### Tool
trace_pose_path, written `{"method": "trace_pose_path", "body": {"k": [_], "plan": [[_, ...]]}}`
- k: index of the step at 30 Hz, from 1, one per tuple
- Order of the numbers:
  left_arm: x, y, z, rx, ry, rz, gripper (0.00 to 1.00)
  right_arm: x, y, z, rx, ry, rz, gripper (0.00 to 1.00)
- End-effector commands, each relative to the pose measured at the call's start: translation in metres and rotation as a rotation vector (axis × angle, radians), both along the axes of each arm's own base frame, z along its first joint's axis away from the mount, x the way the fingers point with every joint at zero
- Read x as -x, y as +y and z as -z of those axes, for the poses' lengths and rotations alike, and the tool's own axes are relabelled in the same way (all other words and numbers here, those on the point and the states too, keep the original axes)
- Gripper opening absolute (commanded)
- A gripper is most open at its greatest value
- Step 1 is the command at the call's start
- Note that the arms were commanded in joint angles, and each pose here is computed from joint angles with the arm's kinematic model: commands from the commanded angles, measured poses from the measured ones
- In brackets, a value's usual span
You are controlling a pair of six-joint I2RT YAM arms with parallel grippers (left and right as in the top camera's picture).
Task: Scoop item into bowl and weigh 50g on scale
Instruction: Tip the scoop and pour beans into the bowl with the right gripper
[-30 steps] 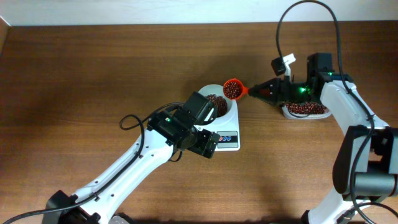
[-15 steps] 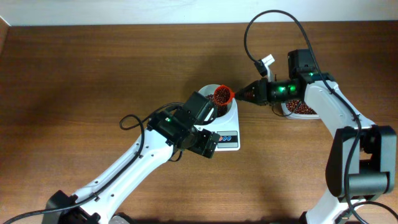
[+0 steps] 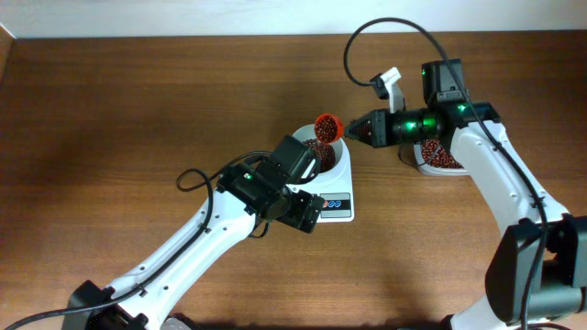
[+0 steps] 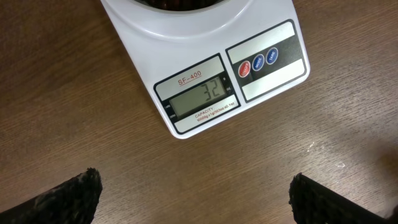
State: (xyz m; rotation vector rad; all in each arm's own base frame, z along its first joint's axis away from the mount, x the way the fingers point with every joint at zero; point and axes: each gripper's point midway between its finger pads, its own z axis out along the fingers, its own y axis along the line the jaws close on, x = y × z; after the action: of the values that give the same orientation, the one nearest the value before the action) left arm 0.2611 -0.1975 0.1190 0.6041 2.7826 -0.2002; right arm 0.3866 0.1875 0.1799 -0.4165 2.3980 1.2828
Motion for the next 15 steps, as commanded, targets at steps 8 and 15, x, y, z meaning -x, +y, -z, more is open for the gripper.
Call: {"method": "trace_pose_path", "body": {"k": [8,15], "plan": [[0.001,0.001,-0.002,0.002,-0.011,-0.004,0.99,0.001,0.016,0.000,0.224,-0.308,-0.152,0.04],[0.001,0.001,-0.002,0.002,-0.011,-0.004,0.99,0.001,0.017,0.000,0.220,-0.273,-0.124,0.04]]}}
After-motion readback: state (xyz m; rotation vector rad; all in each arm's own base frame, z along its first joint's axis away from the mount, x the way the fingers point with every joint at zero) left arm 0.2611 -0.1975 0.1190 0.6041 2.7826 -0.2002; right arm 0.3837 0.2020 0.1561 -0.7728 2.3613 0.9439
